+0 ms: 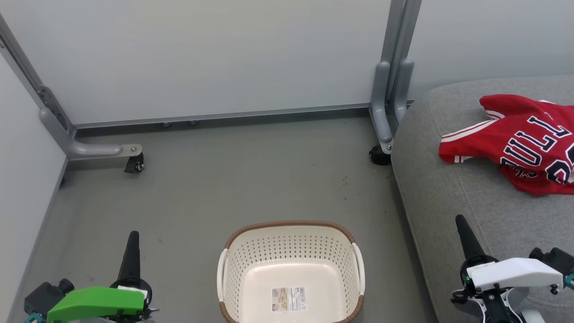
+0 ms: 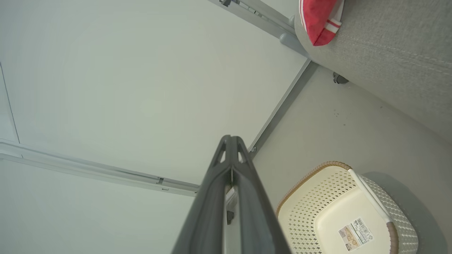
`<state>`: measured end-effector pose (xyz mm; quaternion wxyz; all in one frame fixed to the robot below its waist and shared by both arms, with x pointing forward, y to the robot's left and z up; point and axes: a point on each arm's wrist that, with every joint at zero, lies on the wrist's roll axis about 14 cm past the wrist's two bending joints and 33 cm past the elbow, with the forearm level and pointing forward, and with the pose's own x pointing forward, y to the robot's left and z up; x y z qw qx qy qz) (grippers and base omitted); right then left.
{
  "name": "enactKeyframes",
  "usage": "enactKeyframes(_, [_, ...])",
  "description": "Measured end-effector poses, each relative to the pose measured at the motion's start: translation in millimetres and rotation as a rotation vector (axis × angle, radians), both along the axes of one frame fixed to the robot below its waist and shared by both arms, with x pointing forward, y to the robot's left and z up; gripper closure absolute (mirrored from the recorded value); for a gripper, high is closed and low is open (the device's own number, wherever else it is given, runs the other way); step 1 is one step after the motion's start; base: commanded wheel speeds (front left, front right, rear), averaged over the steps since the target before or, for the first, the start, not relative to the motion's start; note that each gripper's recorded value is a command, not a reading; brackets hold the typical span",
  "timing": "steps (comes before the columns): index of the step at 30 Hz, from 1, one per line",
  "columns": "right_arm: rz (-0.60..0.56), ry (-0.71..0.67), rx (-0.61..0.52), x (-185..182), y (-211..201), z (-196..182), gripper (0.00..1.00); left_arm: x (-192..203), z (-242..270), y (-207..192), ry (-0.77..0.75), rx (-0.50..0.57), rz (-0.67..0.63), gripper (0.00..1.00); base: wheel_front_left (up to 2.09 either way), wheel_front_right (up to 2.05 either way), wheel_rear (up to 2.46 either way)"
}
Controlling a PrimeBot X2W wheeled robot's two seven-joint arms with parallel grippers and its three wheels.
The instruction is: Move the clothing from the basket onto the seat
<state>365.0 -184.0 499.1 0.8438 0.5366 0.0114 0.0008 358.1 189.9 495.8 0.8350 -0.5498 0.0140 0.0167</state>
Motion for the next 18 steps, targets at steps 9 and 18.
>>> enactKeyframes(9, [-0.003,0.003,0.086,4.7,-2.6,1.1,1.00,5.0,0.4,2.1,0.001,-0.078,0.002,1.00,0.00,0.00,0.00])
enactKeyframes(18, [-0.009,0.002,0.168,9.3,-5.6,2.8,1.00,10.4,2.4,4.1,-0.006,-0.154,0.001,1.00,0.00,0.00,0.00])
